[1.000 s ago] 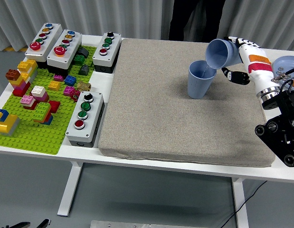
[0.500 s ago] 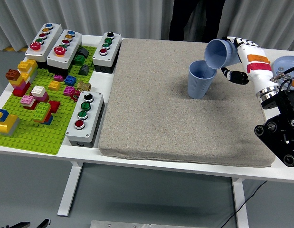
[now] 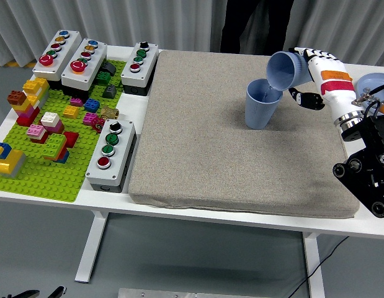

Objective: Pick cup pour cup place

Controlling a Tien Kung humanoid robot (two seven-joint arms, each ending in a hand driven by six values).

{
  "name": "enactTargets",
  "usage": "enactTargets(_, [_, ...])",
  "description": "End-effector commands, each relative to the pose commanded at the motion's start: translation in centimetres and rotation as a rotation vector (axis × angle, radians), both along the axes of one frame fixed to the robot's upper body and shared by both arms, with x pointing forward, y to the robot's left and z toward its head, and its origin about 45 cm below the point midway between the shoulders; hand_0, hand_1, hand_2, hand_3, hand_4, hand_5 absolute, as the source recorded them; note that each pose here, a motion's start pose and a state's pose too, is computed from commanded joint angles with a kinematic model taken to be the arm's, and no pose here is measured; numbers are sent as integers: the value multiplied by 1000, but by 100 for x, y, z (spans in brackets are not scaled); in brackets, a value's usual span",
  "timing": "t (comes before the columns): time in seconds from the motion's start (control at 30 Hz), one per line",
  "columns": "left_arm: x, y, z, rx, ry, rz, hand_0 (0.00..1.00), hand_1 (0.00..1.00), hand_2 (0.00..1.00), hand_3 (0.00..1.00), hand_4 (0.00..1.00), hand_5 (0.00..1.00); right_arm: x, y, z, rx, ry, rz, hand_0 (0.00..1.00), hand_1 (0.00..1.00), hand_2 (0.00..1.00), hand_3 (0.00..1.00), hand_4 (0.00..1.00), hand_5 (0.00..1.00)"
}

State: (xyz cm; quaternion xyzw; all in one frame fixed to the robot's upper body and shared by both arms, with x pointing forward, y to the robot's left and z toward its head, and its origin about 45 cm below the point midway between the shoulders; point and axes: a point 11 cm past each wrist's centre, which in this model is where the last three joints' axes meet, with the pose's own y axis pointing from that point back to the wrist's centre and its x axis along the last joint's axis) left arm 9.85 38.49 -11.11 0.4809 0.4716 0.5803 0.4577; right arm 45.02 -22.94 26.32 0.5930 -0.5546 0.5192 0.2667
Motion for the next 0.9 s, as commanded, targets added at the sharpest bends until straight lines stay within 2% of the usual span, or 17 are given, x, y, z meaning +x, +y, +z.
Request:
enactTargets(0.37, [-28, 6, -4, 1, 6, 0, 777, 790, 857, 735, 514, 957, 3, 20, 10, -57, -11, 0, 836, 711, 590, 558, 576, 38])
enactTargets(0.9, [-16, 7, -1, 1, 3, 1, 777, 790, 858, 736, 514, 956, 21, 2, 15, -116, -6, -11, 857, 725, 601, 551, 577, 18])
